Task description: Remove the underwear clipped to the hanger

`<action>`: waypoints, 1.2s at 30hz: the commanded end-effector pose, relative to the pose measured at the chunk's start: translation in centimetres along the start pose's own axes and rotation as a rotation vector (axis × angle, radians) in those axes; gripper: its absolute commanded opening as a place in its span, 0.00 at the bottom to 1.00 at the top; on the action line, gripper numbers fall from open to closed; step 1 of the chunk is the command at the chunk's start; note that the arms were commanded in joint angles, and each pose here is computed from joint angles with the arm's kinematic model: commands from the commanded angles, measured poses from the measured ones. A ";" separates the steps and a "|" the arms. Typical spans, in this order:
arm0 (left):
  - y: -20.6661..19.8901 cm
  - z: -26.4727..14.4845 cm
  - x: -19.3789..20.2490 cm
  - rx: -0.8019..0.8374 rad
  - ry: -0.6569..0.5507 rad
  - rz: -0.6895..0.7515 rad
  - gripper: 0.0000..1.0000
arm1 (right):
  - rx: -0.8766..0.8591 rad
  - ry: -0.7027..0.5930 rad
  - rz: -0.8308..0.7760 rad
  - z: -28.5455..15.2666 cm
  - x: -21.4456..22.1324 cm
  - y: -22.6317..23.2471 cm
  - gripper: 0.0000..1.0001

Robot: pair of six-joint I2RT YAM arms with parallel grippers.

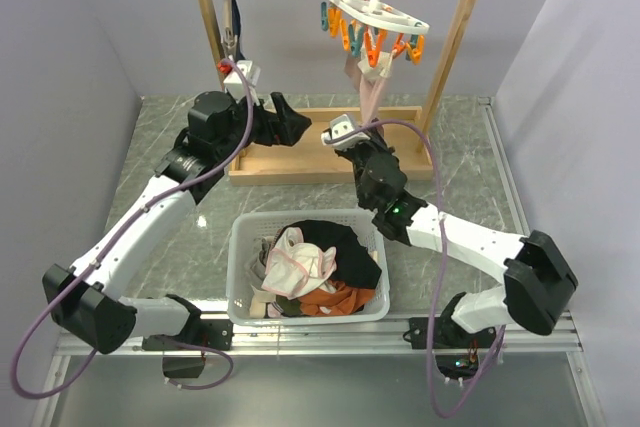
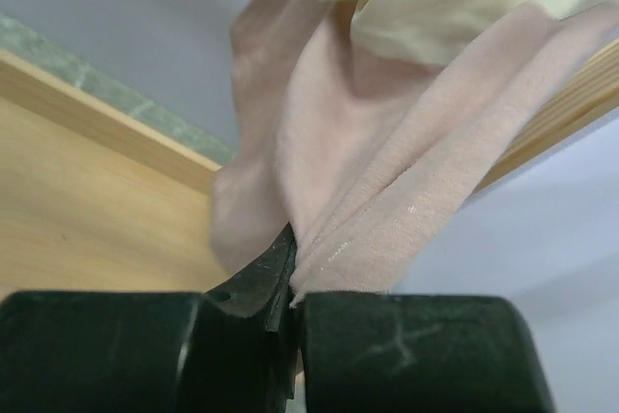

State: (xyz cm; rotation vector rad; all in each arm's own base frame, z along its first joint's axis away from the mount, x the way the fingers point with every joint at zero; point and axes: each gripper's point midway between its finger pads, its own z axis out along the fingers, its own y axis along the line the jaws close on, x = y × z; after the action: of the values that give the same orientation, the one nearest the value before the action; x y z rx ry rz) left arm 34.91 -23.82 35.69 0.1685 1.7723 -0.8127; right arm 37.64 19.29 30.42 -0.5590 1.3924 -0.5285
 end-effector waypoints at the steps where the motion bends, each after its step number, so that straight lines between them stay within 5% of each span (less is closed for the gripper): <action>1: -3.9 0.1 -3.1 0.165 -0.061 0.017 1.00 | 0.030 -0.146 0.122 -1.1 -4.5 -3.4 0.00; 10: -9.7 0.0 -2.3 0.475 0.013 0.115 1.00 | -0.444 -0.241 0.507 -3.7 -10.3 -2.3 0.00; 17: -12.1 -0.5 -1.1 0.594 0.044 0.140 0.99 | -0.552 -0.272 0.627 -4.2 -12.7 -3.9 0.01; 36: -9.9 7.0 1.6 0.193 -0.151 0.476 1.00 | -0.760 -0.247 0.777 -5.9 -16.1 -4.9 0.00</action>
State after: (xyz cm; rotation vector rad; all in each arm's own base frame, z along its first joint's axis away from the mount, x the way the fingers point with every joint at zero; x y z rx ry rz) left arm 33.55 -36.42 35.82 0.6496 1.5120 -0.7359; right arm 31.54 24.95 43.22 -0.5835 1.4420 0.6087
